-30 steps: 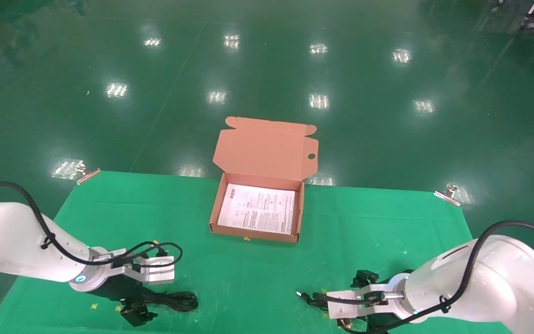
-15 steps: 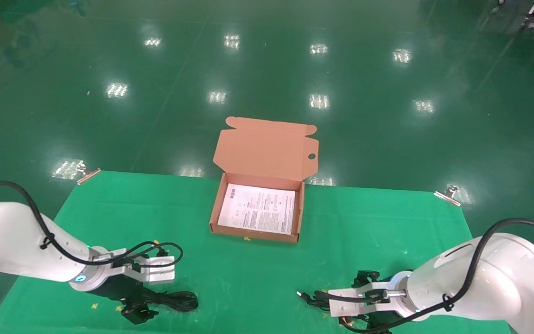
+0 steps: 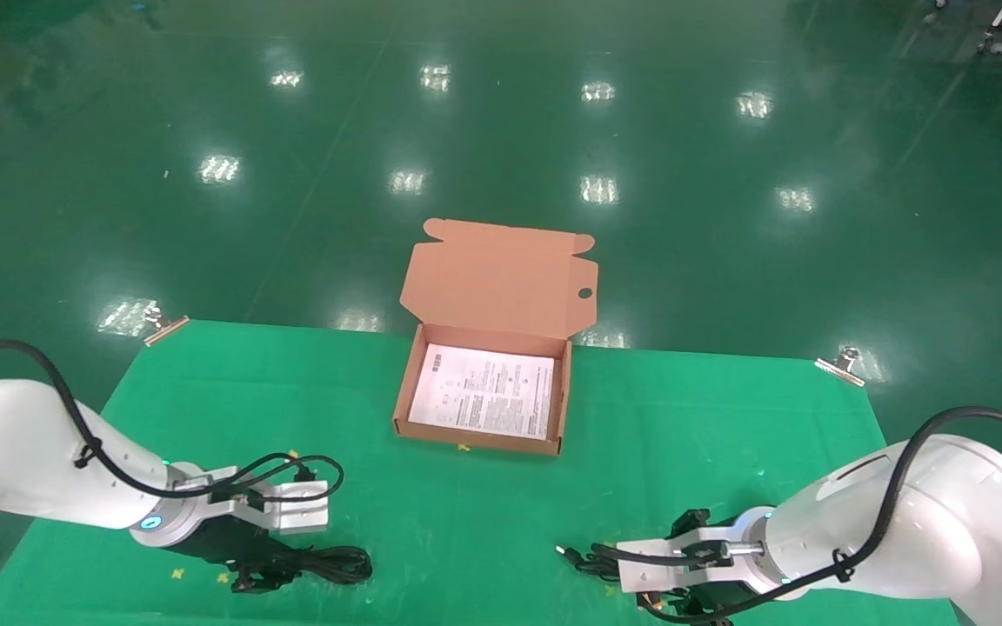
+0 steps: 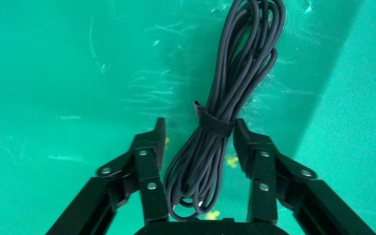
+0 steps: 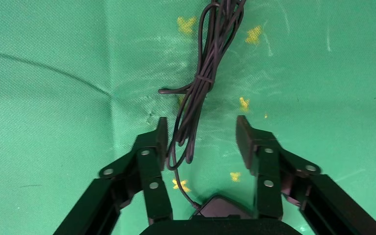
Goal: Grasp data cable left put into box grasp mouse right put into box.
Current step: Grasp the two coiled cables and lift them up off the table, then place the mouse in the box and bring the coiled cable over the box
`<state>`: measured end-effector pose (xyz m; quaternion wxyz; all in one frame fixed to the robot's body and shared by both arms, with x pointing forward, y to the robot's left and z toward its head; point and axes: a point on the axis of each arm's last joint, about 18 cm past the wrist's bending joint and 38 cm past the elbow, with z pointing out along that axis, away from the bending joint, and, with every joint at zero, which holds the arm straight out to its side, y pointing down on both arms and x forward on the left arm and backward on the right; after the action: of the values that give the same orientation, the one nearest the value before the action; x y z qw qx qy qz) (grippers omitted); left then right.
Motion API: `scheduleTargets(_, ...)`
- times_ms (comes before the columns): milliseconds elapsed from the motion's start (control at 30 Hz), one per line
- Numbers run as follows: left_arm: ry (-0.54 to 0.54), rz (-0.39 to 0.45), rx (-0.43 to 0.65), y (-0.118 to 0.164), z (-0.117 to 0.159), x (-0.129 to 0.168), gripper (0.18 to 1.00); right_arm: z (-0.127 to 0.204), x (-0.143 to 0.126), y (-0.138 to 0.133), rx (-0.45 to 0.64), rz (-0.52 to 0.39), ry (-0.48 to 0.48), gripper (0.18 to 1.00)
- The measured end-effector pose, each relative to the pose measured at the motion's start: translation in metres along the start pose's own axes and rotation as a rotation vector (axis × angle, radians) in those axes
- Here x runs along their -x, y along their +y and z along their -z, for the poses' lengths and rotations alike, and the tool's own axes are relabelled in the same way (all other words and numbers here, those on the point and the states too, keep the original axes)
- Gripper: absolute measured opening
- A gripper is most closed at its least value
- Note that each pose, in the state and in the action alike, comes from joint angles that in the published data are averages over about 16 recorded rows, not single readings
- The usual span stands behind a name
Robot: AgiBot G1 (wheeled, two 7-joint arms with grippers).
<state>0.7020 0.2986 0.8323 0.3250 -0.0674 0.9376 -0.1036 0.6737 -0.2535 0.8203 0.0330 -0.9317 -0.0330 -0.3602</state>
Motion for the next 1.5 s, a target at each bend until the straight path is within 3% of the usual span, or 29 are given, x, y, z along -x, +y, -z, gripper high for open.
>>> scheduleTargets(400,0.001,-0.001,-0.001,0.000,0.000,0.000,0.392,0.001,0.000,0.000,0.000,0.000,0.000,0.373)
scheduleTargets(800,-0.049,-0.034,-0.021,-0.006,0.016,0.013,0.268,0.021,-0.016,0.007,-0.014,-0.036,0.065,0.232)
scheduleTargets(967,-0.139,-0.074,-0.044,-0.015,0.041,0.034,0.263,0.055,-0.044,0.017,-0.021,-0.081,0.167,0.216)
scheduleTargets(1200,-0.338,-0.147,-0.094,-0.045,0.089,0.071,0.259,0.125,-0.102,0.021,-0.057,-0.133,0.383,0.210)
scheduleTargets(1500,-0.588,-0.230,-0.180,-0.102,0.141,0.108,0.258,0.207,-0.181,-0.020,-0.185,-0.126,0.649,0.209)
